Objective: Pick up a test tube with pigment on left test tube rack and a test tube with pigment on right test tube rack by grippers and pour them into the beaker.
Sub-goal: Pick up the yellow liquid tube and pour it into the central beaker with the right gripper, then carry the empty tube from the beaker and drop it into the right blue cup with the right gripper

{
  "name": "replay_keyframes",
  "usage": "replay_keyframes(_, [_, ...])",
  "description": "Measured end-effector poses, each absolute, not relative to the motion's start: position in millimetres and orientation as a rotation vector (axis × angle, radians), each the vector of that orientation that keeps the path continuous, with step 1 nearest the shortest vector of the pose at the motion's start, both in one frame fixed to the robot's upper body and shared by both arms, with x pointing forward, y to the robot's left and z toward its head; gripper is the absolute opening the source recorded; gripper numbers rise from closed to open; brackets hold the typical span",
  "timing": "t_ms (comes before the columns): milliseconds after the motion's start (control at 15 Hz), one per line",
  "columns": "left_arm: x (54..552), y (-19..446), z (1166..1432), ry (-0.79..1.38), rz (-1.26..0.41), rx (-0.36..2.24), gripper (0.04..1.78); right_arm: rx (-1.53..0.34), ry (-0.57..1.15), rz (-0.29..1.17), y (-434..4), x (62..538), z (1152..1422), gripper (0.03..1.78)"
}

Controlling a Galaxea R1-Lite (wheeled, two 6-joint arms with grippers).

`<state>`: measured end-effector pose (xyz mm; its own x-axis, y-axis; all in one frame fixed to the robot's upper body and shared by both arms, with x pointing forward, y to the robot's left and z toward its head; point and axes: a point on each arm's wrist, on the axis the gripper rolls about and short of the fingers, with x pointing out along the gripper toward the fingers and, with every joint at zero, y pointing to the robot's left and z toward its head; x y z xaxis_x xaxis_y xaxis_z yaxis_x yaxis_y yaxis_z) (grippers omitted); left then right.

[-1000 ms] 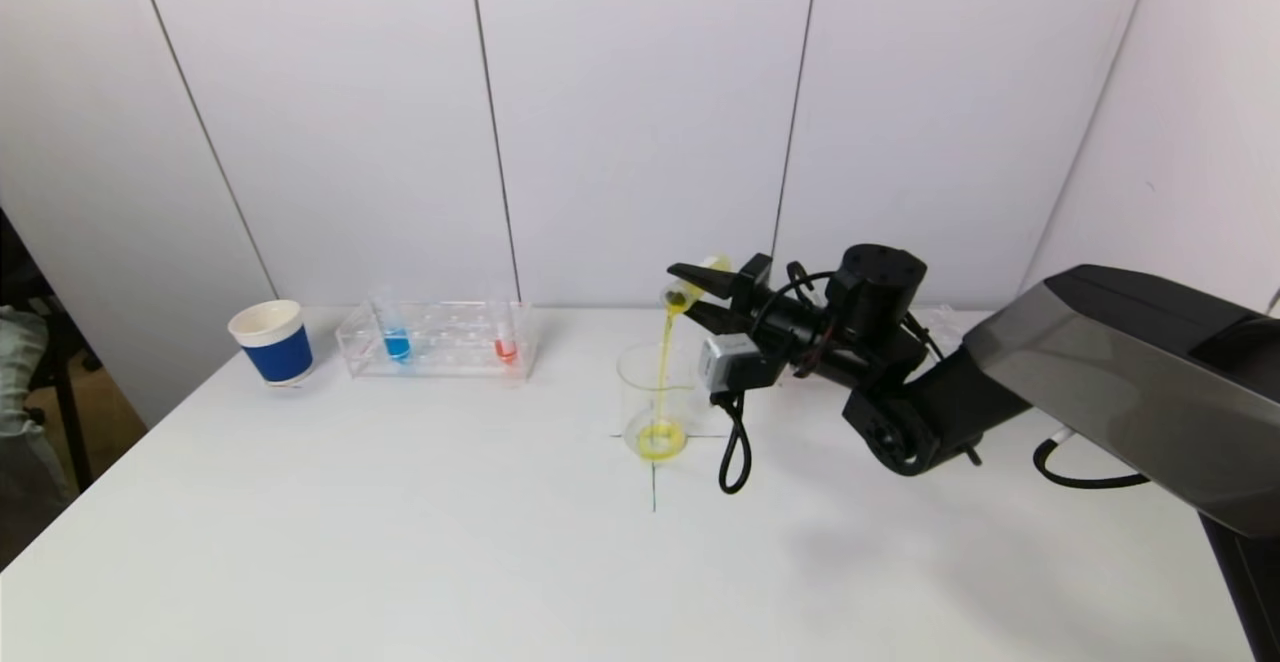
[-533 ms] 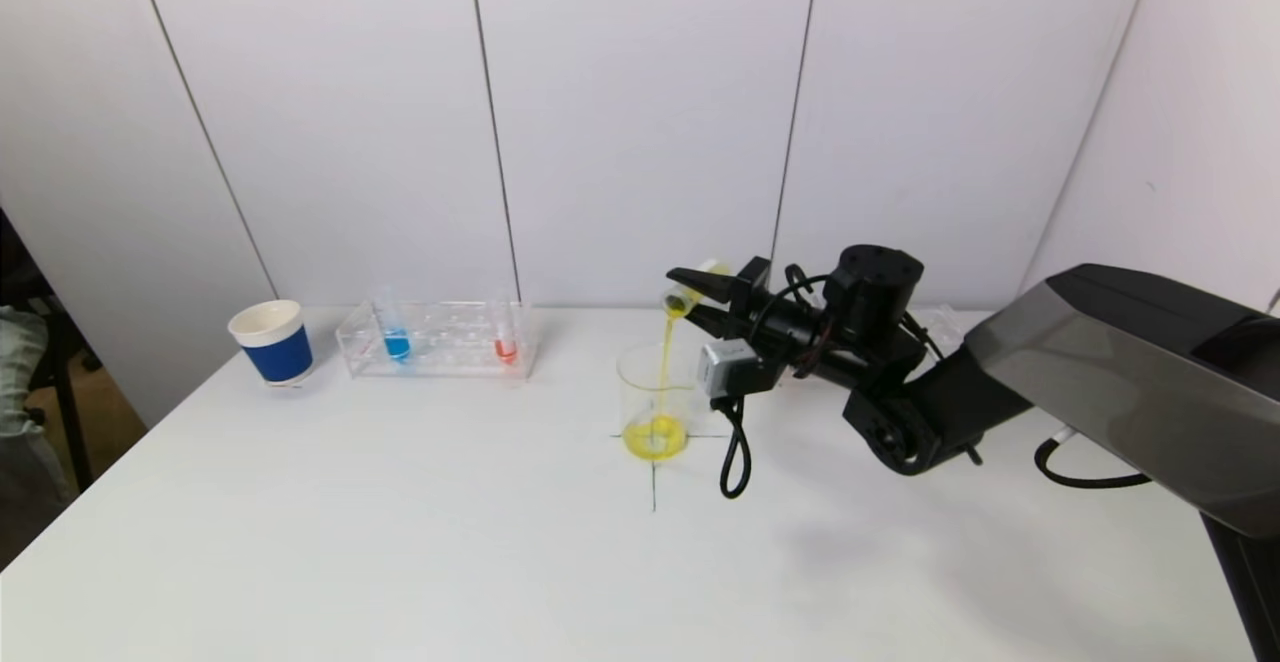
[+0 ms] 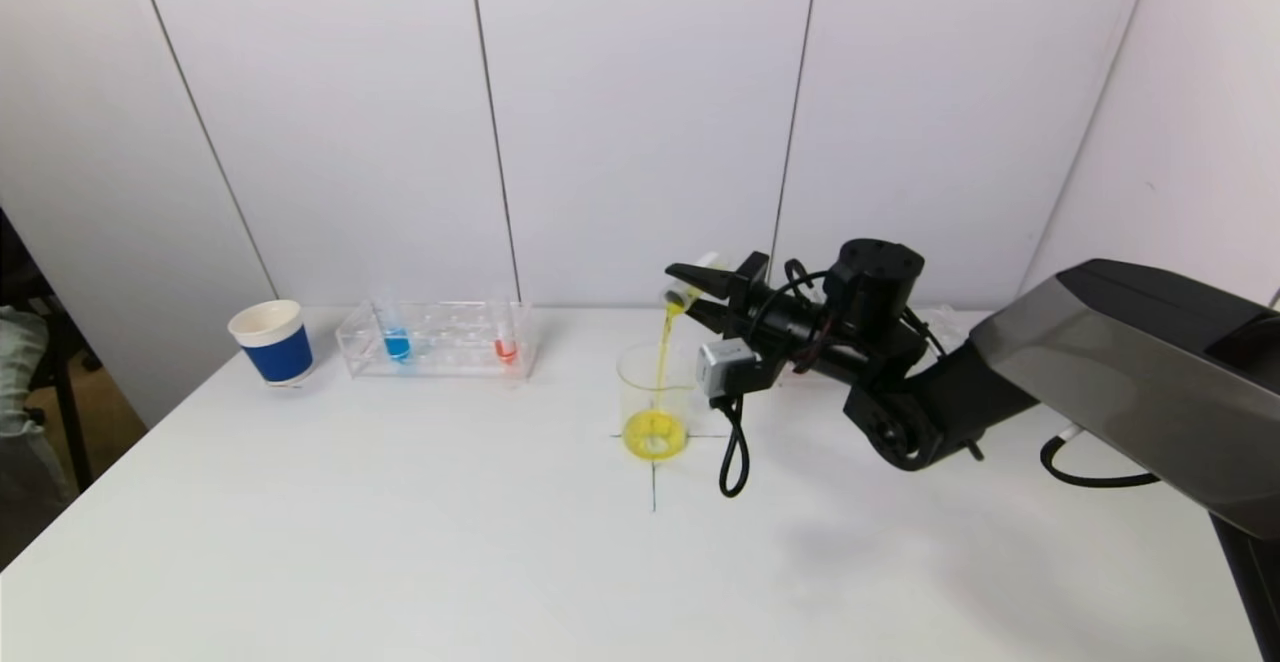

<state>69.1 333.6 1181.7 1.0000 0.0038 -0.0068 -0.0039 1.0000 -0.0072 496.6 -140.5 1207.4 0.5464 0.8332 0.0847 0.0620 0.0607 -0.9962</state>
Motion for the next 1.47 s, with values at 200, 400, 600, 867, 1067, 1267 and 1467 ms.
replay_keyframes(200, [69.0,333.6,1181.8,0.006,0.004,-0.007,1.76,-1.423,-0.844,0.695,-140.3,496.5,1209.5,0.5])
replay_keyframes(400, [69.0,333.6,1181.8,0.006,0.004,-0.007,1.76,-1.449,-0.858,0.684,-139.9,496.5,1211.0,0.5])
replay_keyframes(600, [69.1,333.6,1181.7,0.007,0.004,-0.007,1.76,-1.47,-0.866,0.687,-138.0,495.0,1212.4,0.5])
replay_keyframes(867, [69.1,333.6,1181.7,0.007,0.004,-0.007,1.76,-1.502,-0.874,0.689,-137.5,493.4,1215.8,0.5])
replay_keyframes(1067, [69.1,333.6,1181.7,0.007,0.004,-0.007,1.76,-1.521,-0.875,0.69,-137.7,493.0,1216.2,0.5])
replay_keyframes(1267, [69.1,333.6,1181.7,0.007,0.004,-0.007,1.76,-1.529,-0.877,0.686,-137.4,492.5,1217.4,0.5])
replay_keyframes(1467, [69.1,333.6,1181.7,0.007,0.004,-0.008,1.76,-1.53,-0.876,0.686,-137.1,491.9,1217.7,0.5])
